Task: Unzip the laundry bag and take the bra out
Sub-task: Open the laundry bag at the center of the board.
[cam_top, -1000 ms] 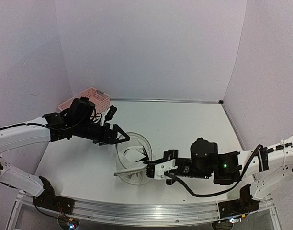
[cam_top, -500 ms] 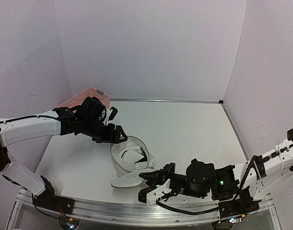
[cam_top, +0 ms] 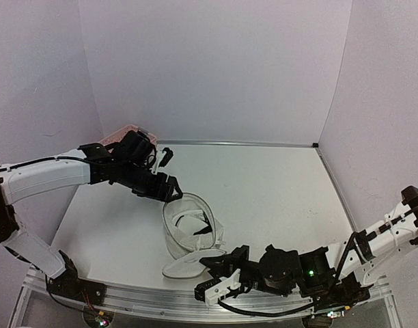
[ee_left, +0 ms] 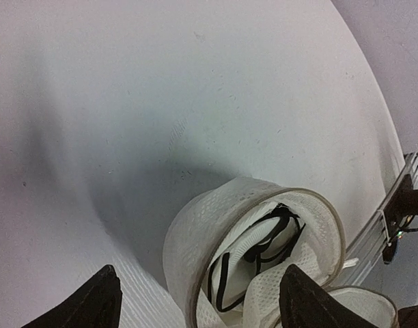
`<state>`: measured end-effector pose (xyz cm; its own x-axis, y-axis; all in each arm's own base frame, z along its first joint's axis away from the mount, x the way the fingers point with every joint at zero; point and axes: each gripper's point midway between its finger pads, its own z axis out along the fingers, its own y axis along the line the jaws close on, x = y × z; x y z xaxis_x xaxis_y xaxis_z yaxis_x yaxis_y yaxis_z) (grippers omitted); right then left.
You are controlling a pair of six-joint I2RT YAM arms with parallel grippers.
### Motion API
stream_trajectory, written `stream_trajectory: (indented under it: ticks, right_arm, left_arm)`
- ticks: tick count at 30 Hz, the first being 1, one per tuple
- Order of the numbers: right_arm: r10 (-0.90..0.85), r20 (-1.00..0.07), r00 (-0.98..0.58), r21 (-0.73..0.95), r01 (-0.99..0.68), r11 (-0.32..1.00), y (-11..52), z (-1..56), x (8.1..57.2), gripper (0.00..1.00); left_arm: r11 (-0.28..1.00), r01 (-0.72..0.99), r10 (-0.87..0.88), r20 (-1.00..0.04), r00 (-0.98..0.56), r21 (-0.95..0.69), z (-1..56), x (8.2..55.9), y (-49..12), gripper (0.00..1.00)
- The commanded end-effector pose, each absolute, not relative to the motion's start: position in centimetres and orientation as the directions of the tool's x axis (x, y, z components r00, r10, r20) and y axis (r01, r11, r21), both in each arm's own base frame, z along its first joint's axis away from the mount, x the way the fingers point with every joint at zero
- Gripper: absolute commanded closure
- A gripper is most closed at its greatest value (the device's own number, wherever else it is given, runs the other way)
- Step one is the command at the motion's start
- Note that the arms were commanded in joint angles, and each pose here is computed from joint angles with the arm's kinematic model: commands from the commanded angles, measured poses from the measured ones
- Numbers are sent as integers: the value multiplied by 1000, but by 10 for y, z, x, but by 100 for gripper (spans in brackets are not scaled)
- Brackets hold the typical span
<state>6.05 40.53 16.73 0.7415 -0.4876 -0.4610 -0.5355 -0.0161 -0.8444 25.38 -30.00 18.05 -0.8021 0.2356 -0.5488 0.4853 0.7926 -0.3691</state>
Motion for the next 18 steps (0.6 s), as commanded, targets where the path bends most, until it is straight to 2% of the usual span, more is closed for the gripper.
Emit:
stream_trajectory:
  ticks: [1, 7, 9, 14, 16, 18]
  right_arm:
    - [-484, -494, 722, -842, -535, 61, 406, 179, 62, 100]
    - [-480, -505, 717, -839, -539, 78, 405, 183, 60, 100]
    - [-482, -505, 716, -840, -536, 85, 404, 184, 59, 98]
    - [-484, -526, 700, -828, -550, 104, 398, 186, 60, 86]
    - [-482, -544, 687, -817, -564, 117, 395, 187, 60, 80]
    - [-476, -570, 670, -800, -584, 137, 392, 189, 60, 77]
  left_arm:
    - [765, 550, 326, -536, -779, -334, 174, 250, -314, 20]
    - [789, 545, 349, -522, -778, -285, 160, 259, -317, 21]
    - [789, 545, 351, -520, -779, -283, 159, 261, -319, 27]
    - [810, 527, 339, -528, -778, -256, 158, 268, -317, 53]
    - [818, 520, 334, -533, -777, -246, 158, 270, -315, 71]
    - [824, 513, 326, -540, -776, -241, 160, 272, -314, 85]
